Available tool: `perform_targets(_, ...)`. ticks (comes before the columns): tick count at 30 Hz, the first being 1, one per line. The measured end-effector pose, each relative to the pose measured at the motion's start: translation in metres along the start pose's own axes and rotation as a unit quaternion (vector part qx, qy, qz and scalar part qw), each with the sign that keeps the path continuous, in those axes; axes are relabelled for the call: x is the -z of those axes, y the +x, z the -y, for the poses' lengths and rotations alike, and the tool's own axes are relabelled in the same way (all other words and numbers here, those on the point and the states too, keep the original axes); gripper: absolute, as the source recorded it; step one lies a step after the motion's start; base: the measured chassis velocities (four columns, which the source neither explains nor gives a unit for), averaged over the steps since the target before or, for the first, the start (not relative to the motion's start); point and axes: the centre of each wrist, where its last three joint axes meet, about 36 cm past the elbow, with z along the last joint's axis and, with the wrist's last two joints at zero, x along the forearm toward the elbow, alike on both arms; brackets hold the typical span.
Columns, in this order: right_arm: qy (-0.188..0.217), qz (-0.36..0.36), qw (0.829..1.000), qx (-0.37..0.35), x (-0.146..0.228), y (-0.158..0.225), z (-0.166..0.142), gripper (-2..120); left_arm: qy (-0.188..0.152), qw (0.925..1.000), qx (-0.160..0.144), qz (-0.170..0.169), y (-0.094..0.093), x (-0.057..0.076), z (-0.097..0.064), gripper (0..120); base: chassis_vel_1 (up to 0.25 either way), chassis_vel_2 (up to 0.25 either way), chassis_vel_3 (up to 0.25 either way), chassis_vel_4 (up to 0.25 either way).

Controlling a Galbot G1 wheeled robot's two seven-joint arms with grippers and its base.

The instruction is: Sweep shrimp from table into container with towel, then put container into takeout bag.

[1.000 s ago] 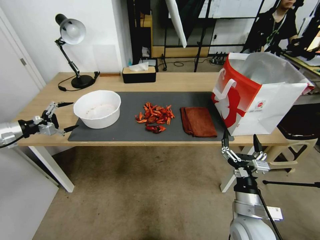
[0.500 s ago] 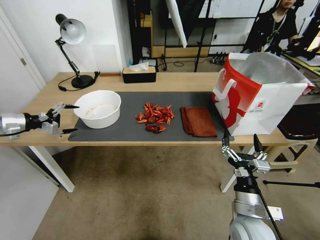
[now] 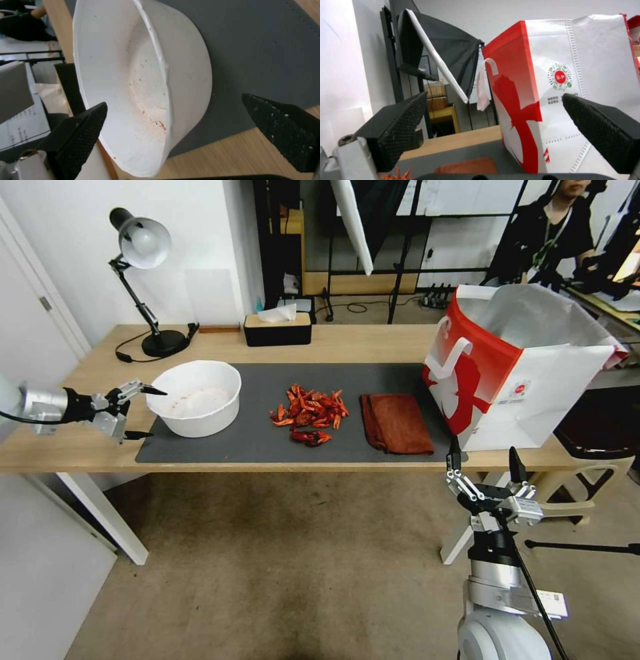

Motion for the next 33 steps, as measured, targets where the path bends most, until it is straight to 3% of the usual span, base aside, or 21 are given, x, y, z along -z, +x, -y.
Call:
perform_targets(1,0.0,0.0,1.0,0.0,0.0,0.0,0.0,100,0.0,1.0,0.0,0.0,0.0,0.0,0.0,100,0.0,0.0,0.0,0.0)
perform_targets(9,-0.001,-0.002,1.0,-0.003,-0.002,-0.002,-0.001,100,-0.033,0.9987,-0.039,0.004,-0.009,0.002,-0.044,100,0.0,0.0,0.0,0.0)
perform_targets(18,-0.002,-0.001,1.0,-0.007,0.001,-0.001,0.001,100,-0.045,0.9922,-0.115,0.013,-0.028,0.004,-0.065,97,0.0,0.0,0.0,0.0)
perform_targets(33,-0.005,0.002,1.0,-0.01,0.0,-0.003,-0.001,100,-0.046,0.9864,-0.157,0.014,-0.049,-0.002,-0.075,90,0.0,0.0,0.0,0.0)
